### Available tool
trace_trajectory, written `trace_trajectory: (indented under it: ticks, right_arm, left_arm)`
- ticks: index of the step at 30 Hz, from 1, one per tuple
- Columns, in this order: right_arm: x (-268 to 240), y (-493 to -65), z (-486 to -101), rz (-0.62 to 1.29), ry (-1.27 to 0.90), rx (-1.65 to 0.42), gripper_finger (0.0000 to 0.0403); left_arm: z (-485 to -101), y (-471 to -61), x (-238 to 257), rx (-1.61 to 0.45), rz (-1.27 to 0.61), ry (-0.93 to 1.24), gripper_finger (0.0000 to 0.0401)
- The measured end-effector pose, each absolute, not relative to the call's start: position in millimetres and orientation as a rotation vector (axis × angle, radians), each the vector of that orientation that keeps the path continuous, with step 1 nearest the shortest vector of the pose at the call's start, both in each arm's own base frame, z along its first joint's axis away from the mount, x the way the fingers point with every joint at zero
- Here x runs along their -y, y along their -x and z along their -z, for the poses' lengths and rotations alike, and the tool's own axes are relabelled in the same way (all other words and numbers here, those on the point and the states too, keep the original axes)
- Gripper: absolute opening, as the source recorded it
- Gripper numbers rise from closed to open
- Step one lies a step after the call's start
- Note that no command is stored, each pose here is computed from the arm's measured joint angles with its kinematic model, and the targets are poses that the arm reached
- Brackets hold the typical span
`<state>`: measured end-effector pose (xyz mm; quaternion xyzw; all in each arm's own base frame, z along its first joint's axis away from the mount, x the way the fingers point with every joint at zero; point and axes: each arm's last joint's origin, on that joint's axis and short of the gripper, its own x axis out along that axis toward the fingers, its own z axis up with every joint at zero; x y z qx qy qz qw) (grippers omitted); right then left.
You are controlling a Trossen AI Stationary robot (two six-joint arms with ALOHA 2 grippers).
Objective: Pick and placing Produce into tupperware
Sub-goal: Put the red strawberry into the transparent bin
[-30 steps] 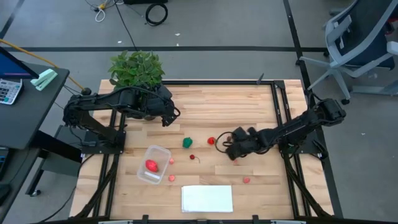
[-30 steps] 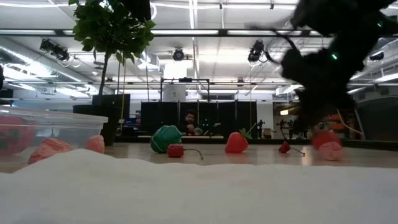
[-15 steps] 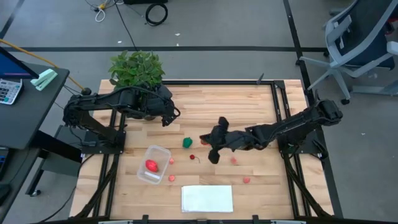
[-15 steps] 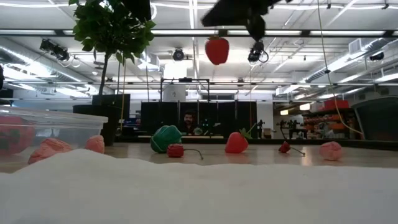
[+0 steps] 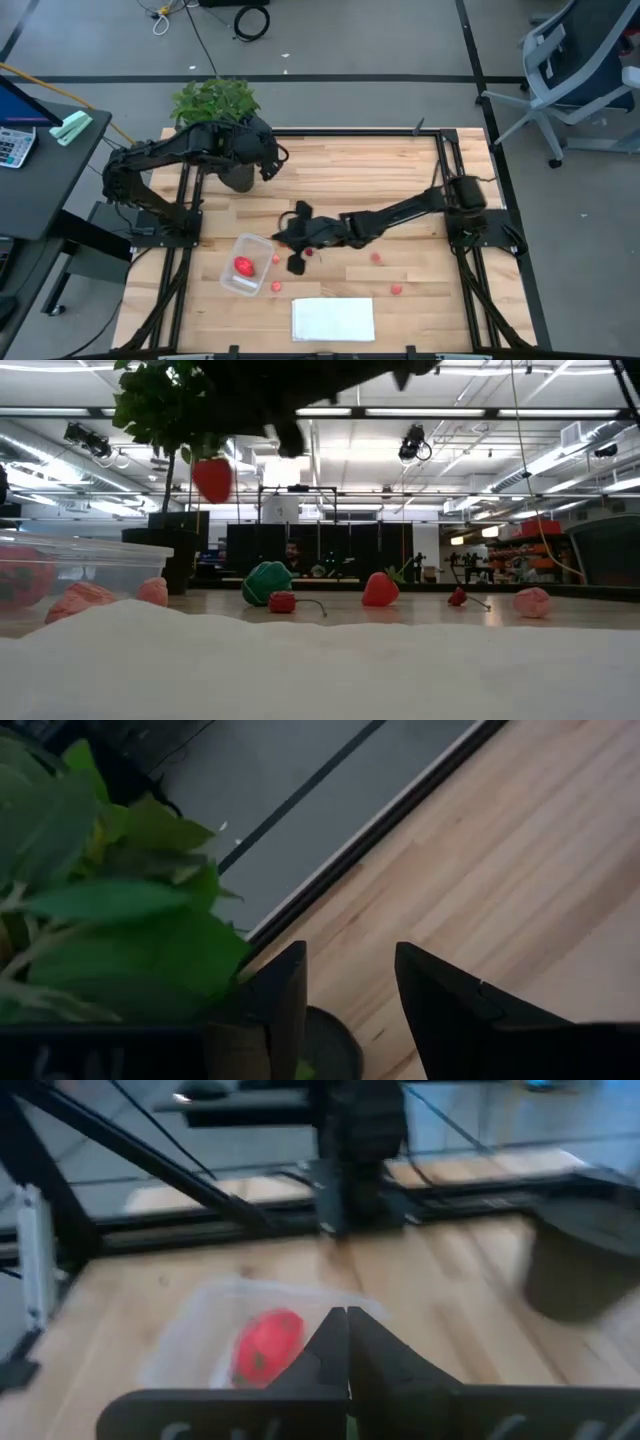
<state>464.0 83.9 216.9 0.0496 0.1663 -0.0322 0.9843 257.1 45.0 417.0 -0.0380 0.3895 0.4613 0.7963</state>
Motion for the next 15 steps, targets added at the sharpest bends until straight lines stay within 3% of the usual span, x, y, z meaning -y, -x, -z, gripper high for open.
trace_trajectory:
  ticks: [8,15]
  right_arm:
    - [-96,-515,-196,-0.051,-0.072,-0.31,0.0]
    - [-98,-534,-183,-0.054,-0.026,-0.306,0.0008]
  left_arm:
    - [-417,-255,-56,-0.838,-1.028,0.098,0.0159]
    - [-417,-255,-55,-0.857,-1.014,0.07,0.0153]
